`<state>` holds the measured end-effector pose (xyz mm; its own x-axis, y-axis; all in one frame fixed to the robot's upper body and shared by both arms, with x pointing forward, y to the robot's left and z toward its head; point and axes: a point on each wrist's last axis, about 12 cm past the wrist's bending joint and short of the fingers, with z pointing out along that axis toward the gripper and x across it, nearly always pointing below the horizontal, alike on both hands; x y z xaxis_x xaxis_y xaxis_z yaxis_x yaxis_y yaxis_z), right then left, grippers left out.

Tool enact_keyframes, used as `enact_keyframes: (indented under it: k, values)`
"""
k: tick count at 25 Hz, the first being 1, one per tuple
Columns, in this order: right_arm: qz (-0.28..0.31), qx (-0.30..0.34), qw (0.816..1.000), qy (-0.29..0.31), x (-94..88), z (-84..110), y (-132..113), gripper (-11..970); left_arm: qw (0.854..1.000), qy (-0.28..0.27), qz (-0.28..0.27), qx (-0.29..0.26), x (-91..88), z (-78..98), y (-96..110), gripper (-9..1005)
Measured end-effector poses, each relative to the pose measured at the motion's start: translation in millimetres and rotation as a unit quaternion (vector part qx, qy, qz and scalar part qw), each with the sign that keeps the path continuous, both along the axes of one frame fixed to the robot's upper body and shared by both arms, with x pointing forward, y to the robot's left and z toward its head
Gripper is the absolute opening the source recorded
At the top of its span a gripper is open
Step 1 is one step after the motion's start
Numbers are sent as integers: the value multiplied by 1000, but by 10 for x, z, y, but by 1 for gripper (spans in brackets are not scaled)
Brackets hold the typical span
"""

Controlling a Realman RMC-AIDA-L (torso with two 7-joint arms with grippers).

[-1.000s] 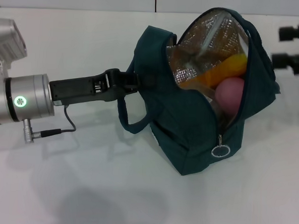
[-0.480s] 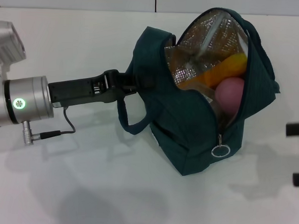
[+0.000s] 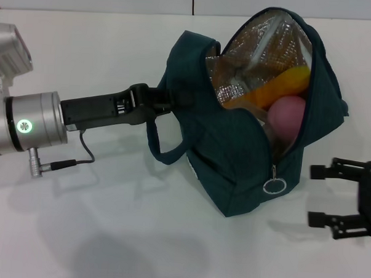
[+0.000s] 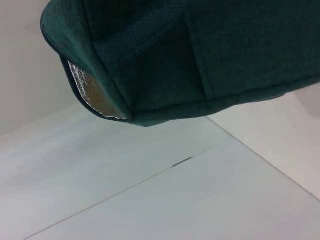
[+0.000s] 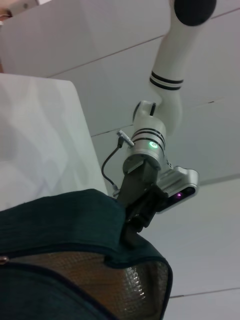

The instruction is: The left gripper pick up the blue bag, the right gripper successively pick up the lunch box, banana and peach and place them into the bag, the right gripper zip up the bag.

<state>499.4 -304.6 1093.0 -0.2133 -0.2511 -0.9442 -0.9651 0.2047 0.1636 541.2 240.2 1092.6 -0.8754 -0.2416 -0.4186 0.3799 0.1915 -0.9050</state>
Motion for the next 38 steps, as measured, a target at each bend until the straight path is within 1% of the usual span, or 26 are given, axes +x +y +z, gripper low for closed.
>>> enact_keyframes:
  k: [6, 12, 17, 24, 30, 32, 38]
  values:
    - [-2, 3, 1000, -3, 80, -125, 154, 847, 1000, -1, 0, 0, 5, 4, -3, 65]
    - [12, -19, 1000, 9, 129, -228, 300, 838, 1000, -1, 1, 0, 7, 5, -1, 65]
    - [19, -24, 999, 12, 135, -252, 356, 831, 1000, 0, 0, 0, 7, 3, -7, 65]
    - [20, -13, 1000, 16, 150, -273, 425, 821, 1000, 0, 1, -1, 2, -3, -6, 65]
    - [18, -14, 1000, 15, 157, -282, 434, 750, 1000, 1, 1, -1, 5, 1, -7, 66]
    - [14, -14, 1000, 14, 167, -283, 435, 603, 1000, 1, 1, -1, 5, 1, -7, 66]
    - [6, -18, 1000, 13, 193, -289, 436, 486, 1000, 2, 1, -2, 3, -2, -8, 66]
